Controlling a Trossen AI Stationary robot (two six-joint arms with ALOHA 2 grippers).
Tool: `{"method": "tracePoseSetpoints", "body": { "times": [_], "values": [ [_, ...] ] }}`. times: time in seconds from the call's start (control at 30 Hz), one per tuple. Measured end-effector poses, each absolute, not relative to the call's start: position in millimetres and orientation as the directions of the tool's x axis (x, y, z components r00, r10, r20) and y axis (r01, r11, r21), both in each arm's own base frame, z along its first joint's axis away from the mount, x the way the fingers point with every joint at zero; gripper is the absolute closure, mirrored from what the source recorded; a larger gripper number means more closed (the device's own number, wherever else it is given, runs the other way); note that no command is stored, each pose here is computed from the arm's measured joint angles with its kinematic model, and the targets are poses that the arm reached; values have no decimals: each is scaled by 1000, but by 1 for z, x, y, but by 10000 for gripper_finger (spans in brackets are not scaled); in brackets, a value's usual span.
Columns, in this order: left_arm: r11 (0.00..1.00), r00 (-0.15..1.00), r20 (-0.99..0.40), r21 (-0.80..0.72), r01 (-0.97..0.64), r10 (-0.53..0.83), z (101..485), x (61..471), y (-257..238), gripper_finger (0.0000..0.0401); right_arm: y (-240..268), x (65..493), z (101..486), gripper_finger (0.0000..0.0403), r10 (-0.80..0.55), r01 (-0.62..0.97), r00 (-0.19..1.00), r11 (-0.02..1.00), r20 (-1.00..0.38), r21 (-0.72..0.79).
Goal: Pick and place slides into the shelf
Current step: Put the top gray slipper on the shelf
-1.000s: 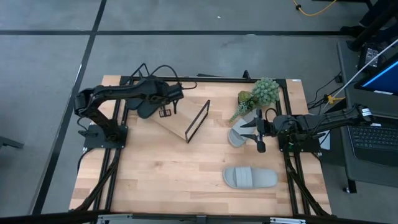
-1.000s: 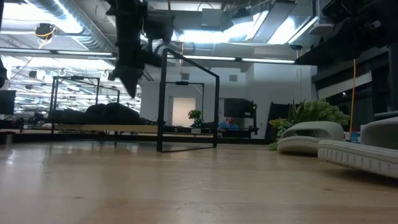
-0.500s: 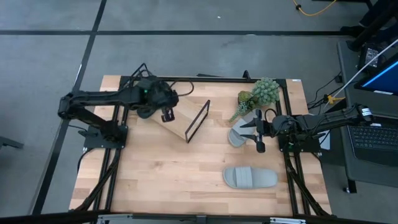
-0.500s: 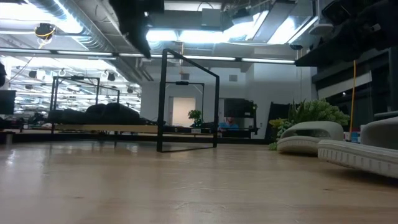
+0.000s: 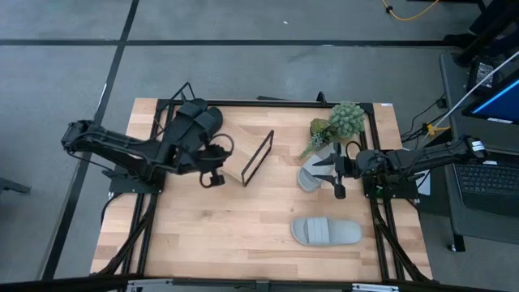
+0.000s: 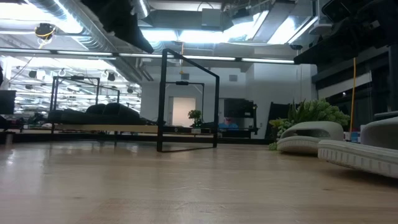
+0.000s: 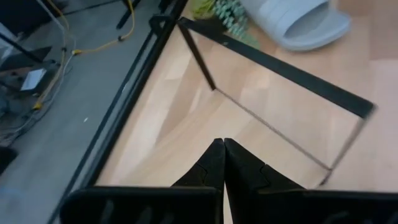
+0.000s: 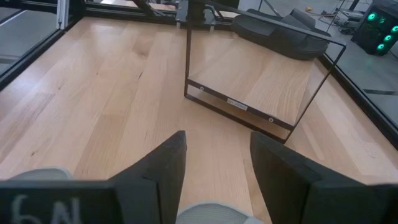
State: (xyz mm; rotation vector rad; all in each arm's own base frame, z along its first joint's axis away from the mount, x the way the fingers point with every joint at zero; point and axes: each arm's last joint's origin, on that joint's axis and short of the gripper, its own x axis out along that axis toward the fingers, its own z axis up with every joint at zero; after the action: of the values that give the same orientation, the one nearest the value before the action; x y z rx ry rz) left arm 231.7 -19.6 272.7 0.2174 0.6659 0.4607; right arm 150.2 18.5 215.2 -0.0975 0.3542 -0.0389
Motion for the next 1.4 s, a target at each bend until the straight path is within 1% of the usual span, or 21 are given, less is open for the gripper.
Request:
{"method": "tracePoseSetpoints", "body": {
  "times": [0.2,0.33,0.5,0.57,0.73,0.87,1.1,1.3,1.4],
  "values": [
    [906,761,-494,263,-331,421,248,216,-31,401,19,150,215,223,-54,27,937,996,-344,-85],
    [919,770,-502,242,-311,393,232,207,-37,401,19,150,215,223,-55,40,937,998,-344,-48],
    [937,789,-506,207,-280,348,221,201,-46,401,19,151,216,223,-55,50,942,998,-332,-25],
    [951,797,-519,187,-247,309,218,199,-51,401,19,152,219,223,-54,51,950,999,-306,-19],
    [974,818,-530,144,-173,224,216,194,-67,401,19,152,233,223,-54,51,955,999,-292,-16],
    [984,829,-531,125,-126,174,216,190,-78,401,18,150,238,223,-60,60,936,998,-346,-12],
    [997,836,-545,72,-29,64,216,183,-94,401,15,145,236,223,-88,139,882,987,-464,75],
    [997,836,-546,71,-16,52,216,183,-96,401,7,139,225,223,-137,281,806,945,-576,168],
    [997,836,-546,71,-16,52,216,183,-96,401,3,136,221,223,-125,332,774,915,-620,230]
  ]
}}
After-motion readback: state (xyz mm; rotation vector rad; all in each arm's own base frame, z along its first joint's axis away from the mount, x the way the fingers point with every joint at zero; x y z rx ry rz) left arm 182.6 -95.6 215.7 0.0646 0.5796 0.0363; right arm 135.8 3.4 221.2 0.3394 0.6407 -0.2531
